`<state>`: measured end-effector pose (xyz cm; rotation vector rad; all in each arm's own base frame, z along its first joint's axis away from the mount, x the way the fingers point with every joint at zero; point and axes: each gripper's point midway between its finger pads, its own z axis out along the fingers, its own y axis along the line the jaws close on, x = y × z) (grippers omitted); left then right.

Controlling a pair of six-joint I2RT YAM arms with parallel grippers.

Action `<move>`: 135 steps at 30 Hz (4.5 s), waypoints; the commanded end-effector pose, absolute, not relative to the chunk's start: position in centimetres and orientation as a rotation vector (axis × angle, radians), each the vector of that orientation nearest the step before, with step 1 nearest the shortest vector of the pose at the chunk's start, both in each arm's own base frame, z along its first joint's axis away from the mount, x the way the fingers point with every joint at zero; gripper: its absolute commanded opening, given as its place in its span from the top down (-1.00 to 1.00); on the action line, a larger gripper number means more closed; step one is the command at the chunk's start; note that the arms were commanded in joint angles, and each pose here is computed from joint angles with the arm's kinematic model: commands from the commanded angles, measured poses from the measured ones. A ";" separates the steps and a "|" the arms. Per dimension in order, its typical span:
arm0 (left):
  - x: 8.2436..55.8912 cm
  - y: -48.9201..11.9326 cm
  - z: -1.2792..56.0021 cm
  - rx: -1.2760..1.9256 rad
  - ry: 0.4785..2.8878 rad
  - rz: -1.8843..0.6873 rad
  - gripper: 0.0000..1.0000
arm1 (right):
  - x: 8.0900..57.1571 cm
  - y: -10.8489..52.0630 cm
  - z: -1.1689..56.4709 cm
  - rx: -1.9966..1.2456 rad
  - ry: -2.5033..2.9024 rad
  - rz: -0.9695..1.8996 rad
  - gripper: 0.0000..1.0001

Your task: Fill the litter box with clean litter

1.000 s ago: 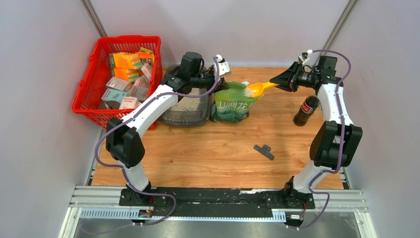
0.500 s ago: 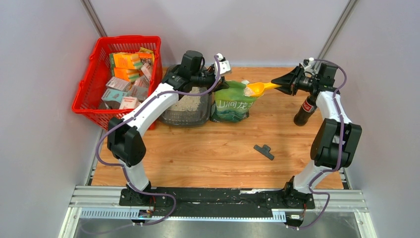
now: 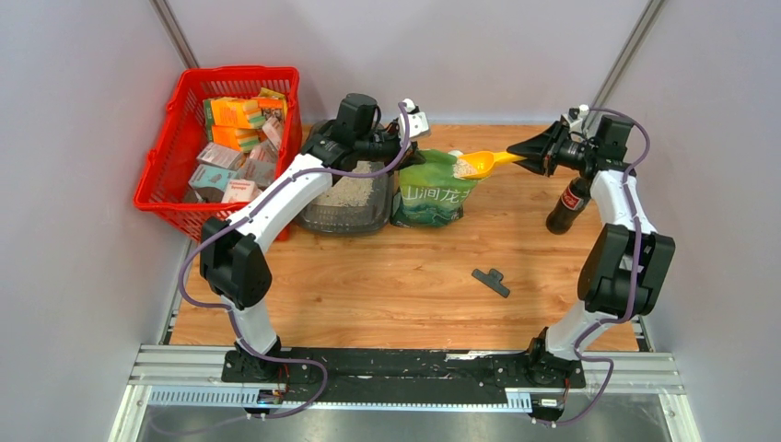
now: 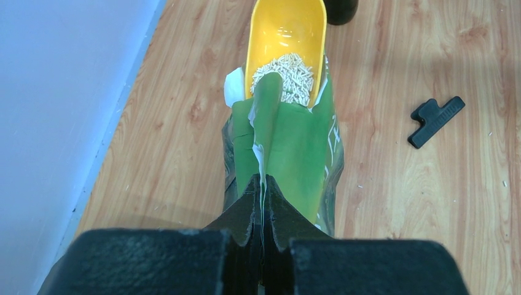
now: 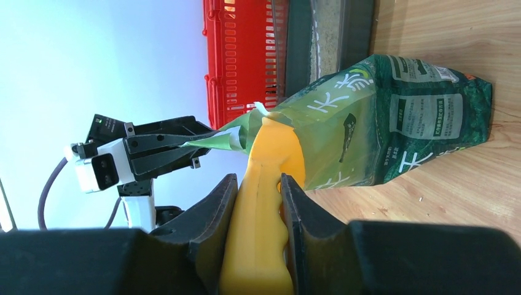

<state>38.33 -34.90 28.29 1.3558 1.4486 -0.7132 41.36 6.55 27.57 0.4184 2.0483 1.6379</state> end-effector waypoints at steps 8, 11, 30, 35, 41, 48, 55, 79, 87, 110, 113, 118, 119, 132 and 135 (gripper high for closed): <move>39.6 -34.4 33.0 1.313 1.323 -0.656 1.00 | 40.1 5.9 30.9 0.332 2.003 1.553 1.00; 39.7 -34.4 32.9 1.311 1.325 -0.653 1.00 | 40.0 5.8 31.0 0.332 2.000 1.541 1.00; 39.9 -34.4 32.6 1.313 1.332 -0.651 1.00 | 39.8 4.7 31.4 0.390 1.974 1.516 1.00; 40.3 -34.3 32.2 1.310 1.346 -0.645 1.00 | 39.8 4.5 32.3 0.371 1.953 1.534 1.00; 41.3 -34.1 31.8 1.290 1.383 -0.632 1.00 | 39.5 4.6 32.5 0.374 1.935 1.601 1.00; 42.8 -33.8 31.4 1.262 1.441 -0.620 1.00 | 39.3 4.4 32.7 0.362 1.904 1.672 1.00; 43.7 -33.2 30.1 1.259 1.499 -0.591 0.78 | 39.0 4.9 34.7 0.340 1.889 1.707 1.00; 42.7 -15.4 34.0 0.868 1.758 -0.247 -0.28 | 43.8 21.6 36.5 0.065 1.967 1.944 1.00; 38.2 -13.1 34.6 0.928 1.738 -0.197 -0.28 | 48.7 27.3 33.8 0.020 1.988 1.803 1.00; 33.9 -14.7 34.5 0.951 1.588 -0.319 -0.28 | 53.5 31.7 33.4 -0.413 1.764 0.816 1.00; 34.0 -15.2 34.2 0.942 1.582 -0.355 -0.28 | 53.0 32.6 34.5 -0.525 1.684 0.754 1.00; 33.9 -17.5 34.1 0.988 1.554 -0.513 -0.29 | 51.0 33.5 38.4 -0.719 1.478 0.626 1.00; 33.7 -18.2 34.2 1.010 1.541 -0.554 -0.29 | 50.9 33.4 38.8 -0.752 1.446 0.595 1.00; 39.7 -28.2 32.7 1.166 1.468 -0.734 -0.31 | 48.2 22.3 50.4 -0.528 1.357 0.459 1.00; 41.5 -30.5 32.1 1.156 1.459 -0.745 -0.31 | 47.2 18.0 50.3 -0.477 1.429 0.452 1.00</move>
